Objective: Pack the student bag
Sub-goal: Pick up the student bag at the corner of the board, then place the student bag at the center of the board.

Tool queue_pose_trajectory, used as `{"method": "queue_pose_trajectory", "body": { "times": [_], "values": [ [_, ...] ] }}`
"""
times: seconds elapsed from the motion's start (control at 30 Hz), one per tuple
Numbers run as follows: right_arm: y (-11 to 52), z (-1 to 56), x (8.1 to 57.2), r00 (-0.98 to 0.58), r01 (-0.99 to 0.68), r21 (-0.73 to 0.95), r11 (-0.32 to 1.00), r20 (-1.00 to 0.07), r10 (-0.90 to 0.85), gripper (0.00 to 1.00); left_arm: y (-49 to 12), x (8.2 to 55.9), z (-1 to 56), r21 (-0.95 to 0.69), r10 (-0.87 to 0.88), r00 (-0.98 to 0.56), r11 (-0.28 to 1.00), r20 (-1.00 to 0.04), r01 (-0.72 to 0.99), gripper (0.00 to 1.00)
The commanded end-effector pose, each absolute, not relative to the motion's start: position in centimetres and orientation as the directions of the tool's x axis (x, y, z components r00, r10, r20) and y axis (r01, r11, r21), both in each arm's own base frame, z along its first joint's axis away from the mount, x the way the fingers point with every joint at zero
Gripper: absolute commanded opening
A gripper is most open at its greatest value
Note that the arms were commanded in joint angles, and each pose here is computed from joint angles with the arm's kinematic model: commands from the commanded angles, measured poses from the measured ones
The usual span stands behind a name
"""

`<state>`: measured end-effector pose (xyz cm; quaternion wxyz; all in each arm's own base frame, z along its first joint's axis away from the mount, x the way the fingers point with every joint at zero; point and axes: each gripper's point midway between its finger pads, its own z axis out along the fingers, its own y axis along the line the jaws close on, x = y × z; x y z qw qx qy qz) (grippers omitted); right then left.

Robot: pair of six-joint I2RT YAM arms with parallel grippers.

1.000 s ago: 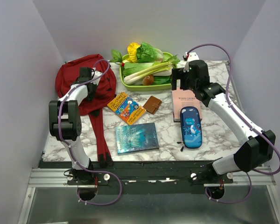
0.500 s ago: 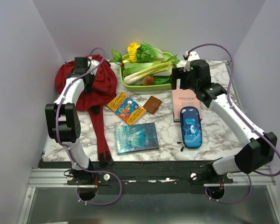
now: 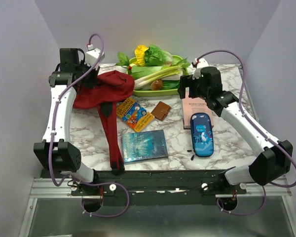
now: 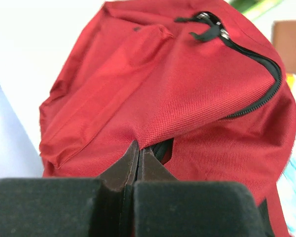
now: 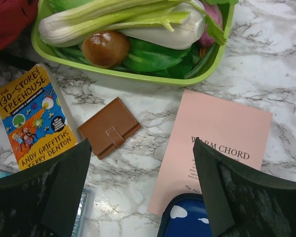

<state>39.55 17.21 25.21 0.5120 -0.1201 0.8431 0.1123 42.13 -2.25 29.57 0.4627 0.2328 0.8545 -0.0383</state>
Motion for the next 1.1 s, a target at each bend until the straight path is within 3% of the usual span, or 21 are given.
{"method": "queue_pose_trajectory", "body": {
  "times": [0.0,0.1,0.23,0.37,0.4,0.47,0.5,0.53,0.57,0.63,0.7,0.83,0.9,1.07],
  "values": [
    [18.2,25.6,38.7,-0.427,-0.373,0.089,0.924,-0.9,-0.085,0.92,-8.1,34.7,27.0,-0.037,0.465,-0.462,0.673,-0.755,0.739,0.0],
    [18.1,25.2,38.6,-0.428,-0.375,0.08,0.924,-0.898,-0.096,0.92,-11.0,31.1,24.8,-0.133,0.542,-0.47,0.547,-0.697,0.827,0.0],
    [18.9,23.9,38.1,-0.452,-0.424,0.096,0.901,-0.884,-0.118,0.92,-13.4,27.8,22.1,-0.284,0.623,-0.502,0.421,-0.6,0.862,0.15],
    [19.6,22.4,37.5,-0.478,-0.47,0.109,0.876,-0.866,-0.149,0.95,-14.1,28.2,22.1,-0.27,0.608,-0.468,0.392,-0.641,0.879,0.25],
    [19.7,22.2,37.3,-0.487,-0.477,0.115,0.871,-0.86,-0.153,0.95,-14.1,28.5,22.3,-0.248,0.608,-0.453,0.393,-0.653,0.885,0.33],
    [20.2,21.7,37.2,-0.497,-0.495,0.127,0.859,-0.853,-0.16,0.96,-14.3,29.6,23.5,-0.194,0.599,-0.411,0.394,-0.688,0.898,0.35],
    [20.4,21.7,37.2,-0.499,-0.505,0.134,0.853,-0.852,-0.161,0.97,-14.5,29.8,24.0,-0.188,0.593,-0.4,0.386,-0.699,0.903,0.47],
    [20.9,21.7,37.2,-0.5,-0.52,0.147,0.841,-0.851,-0.16,0.97,-14.6,30.3,25.0,-0.169,0.591,-0.379,0.38,-0.712,0.91,0.48],
    [21.1,21.6,37.3,-0.506,-0.525,0.157,0.837,-0.848,-0.158,0.98,-14.7,30.3,25.2,-0.173,0.592,-0.377,0.372,-0.713,0.912,0.59],
    [21.8,22.1,37.6,-0.5,-0.544,0.169,0.822,-0.852,-0.156,0.98,-15.0,30.8,25.9,-0.176,0.589,-0.373,0.365,-0.716,0.914,0.62],
    [22.2,22.0,38.1,-0.504,-0.553,0.175,0.815,-0.849,-0.16,1.0,-15.1,30.9,25.7,-0.191,0.593,-0.386,0.365,-0.707,0.911,0.8],
    [23.5,22.3,38.5,-0.504,-0.583,0.203,0.787,-0.85,-0.154,1.0,-14.3,33.3,22.0,-0.184,0.574,-0.48,0.497,-0.663,0.848,0.8],
    [24.1,22.2,38.6,-0.507,-0.591,0.213,0.778,-0.848,-0.154,1.0,-14.0,36.0,20.7,-0.085,0.568,-0.443,0.546,-0.694,0.833,0.79],
    [24.7,22.1,38.2,-0.514,-0.598,0.217,0.771,-0.842,-0.162,1.0,-16.4,34.4,19.0,-0.221,0.569,-0.472,0.455,-0.673,0.863,0.79]
  ]
}}
